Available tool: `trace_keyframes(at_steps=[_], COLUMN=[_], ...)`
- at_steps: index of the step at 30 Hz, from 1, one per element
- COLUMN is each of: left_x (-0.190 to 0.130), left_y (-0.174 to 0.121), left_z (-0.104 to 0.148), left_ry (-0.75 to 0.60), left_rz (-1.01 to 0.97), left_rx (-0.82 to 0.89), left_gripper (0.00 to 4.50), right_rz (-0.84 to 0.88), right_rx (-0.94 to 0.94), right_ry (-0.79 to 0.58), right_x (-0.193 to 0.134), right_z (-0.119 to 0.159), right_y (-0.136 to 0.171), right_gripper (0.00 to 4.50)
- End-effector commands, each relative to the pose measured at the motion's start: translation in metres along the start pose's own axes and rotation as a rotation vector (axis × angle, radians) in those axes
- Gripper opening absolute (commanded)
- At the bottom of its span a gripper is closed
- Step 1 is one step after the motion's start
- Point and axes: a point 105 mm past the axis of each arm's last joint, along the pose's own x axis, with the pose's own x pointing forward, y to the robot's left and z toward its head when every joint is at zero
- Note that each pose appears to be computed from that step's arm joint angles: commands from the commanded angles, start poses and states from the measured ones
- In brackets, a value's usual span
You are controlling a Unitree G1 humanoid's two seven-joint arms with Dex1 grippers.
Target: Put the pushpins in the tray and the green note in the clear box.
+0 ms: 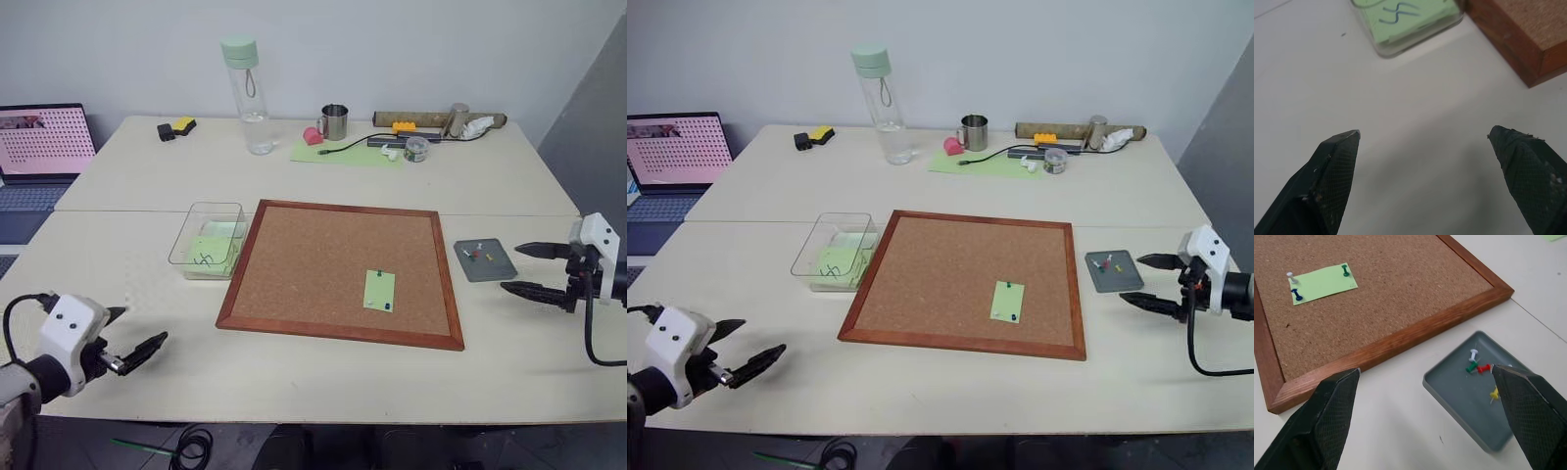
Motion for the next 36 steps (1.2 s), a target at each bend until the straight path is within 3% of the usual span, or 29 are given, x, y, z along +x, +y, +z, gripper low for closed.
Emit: trace_keyframes(at_steps=[1,10,16,22,30,36], left_x=[0.01,0.056,0.096,0.136,0.169,0.172], left_y=[-0.009,-0.066,-0.092,-0.139,-0.149,-0.155], left_z=[0.034,0.095,0.104,0.105,0.09,0.081], left_ry=[-0.089,-0.249,-0.29,-0.33,-0.304,-0.284], left_rz=[-0.079,-0.32,-0.396,-0.517,-0.473,-0.477], left_rx=[0.068,0.151,0.149,0.161,0.109,0.097], left_gripper=[4.1,2.24,1.17,0.09,0.01,0.01], right_rz=[-0.017,0.051,0.104,0.175,0.132,0.132], right_rx=[-0.029,-0.086,-0.105,-0.128,-0.093,-0.11], right_ry=[-0.033,-0.09,-0.142,-0.168,-0.134,-0.136], right_x=[-0.008,0.007,0.028,0.078,0.13,0.158], right_z=[0.012,0.037,0.052,0.06,0.053,0.048], right_y=[0.001,0.021,0.032,0.053,0.048,0.046], right_gripper=[4.5,4.5,4.5,4.5,4.5,4.5])
